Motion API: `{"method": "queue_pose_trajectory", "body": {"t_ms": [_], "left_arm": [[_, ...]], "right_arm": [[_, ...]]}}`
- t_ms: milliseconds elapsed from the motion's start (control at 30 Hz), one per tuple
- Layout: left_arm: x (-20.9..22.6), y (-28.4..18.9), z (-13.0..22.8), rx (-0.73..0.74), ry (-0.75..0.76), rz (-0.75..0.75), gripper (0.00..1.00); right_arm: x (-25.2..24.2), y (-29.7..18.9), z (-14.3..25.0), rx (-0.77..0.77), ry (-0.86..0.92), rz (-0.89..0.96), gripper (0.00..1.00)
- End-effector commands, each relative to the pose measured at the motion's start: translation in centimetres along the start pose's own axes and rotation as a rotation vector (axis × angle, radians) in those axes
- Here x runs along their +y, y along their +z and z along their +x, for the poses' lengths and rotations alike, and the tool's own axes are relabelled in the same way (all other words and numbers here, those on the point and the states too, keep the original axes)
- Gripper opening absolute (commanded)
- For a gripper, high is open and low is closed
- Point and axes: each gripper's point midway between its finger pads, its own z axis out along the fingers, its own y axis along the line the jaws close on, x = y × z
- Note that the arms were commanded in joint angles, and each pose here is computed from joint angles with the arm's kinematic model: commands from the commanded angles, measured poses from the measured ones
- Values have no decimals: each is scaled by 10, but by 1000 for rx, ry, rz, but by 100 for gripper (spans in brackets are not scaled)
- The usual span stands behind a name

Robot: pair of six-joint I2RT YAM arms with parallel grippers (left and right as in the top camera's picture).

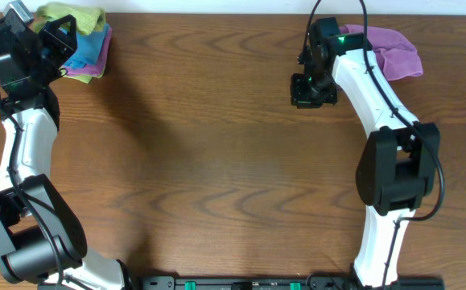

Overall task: Fold the cloth
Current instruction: 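Carry the folded cloth with the left gripper to the far-left stack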

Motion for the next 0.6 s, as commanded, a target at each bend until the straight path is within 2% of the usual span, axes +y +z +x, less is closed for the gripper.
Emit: {"method": "queue_pose_trajectory", "body": {"t_ms": [0,133,300,367,567], "left_arm": [[-7,1,-7,-7,42,16,6],[1,2,-3,-3,49,-30,6],[15,3,-14,-70,103,-110,5],[17,7,-16,-81,167,-104,6],[31,44,-17,-34,167,-55,6]], "right_arm": [[6,-15,-6,-43,-29,-7,1],[6,-15,-5,-38,-28,-6,1],[6,-15,-5,-37,-28,-6,2],[7,-15,-5,-37,-30,-7,2],[11,-14,-5,-40,-40,-8,2]]}}
